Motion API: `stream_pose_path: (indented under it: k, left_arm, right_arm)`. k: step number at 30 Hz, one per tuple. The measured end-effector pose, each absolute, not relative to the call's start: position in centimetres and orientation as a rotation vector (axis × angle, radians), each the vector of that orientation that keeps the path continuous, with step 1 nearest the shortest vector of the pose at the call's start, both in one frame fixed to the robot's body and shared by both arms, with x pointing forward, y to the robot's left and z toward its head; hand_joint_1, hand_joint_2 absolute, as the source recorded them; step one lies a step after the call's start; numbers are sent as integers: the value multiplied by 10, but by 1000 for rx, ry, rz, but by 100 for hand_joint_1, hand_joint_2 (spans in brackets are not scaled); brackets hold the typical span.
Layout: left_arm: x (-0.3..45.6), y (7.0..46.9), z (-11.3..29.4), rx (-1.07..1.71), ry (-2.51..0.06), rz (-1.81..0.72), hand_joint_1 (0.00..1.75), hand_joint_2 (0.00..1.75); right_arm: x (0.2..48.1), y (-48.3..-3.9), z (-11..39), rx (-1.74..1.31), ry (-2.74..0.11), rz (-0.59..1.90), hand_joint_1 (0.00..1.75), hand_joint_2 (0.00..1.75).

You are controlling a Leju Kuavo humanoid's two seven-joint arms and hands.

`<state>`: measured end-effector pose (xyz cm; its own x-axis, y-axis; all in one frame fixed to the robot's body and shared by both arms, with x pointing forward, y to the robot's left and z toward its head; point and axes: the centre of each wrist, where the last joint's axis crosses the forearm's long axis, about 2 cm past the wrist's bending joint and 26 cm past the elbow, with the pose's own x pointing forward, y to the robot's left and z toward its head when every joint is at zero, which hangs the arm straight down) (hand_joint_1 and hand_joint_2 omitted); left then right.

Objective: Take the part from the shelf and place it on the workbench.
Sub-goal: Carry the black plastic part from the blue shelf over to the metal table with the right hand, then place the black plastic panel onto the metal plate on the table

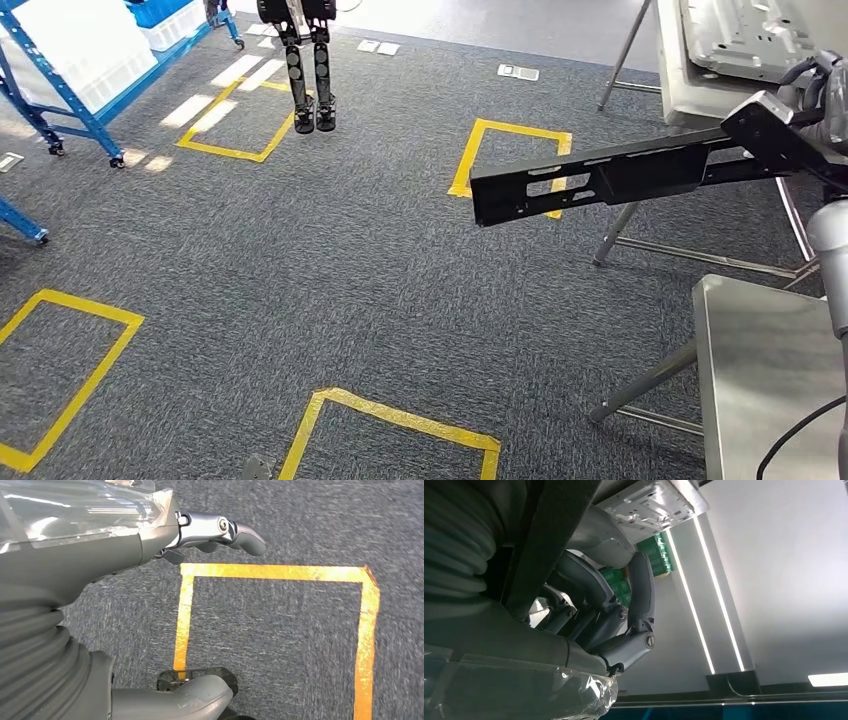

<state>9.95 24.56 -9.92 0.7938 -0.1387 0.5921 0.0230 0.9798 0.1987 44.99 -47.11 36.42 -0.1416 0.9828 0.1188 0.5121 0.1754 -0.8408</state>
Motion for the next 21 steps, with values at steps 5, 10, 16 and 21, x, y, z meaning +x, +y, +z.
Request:
stream_pose_path:
  k: [5,10,16,21]
  left_arm:
    - [99,247,-99,191,-644,-86,0,175]
    - [99,247,-99,194,-644,-80,0,175]
    - [97,248,-100,199,-639,-71,0,175]
    - [97,250,-100,204,-640,-70,0,175]
  right_arm:
    - [451,-470,368,-1424,-1758,853,175,175]
    - [450,-475,370,-1433,-1750,856,175,175]
    - [453,-470,367,-1414,-1743,872,175,175]
    - [455,-466,370,-1410,-1752,870,175,175]
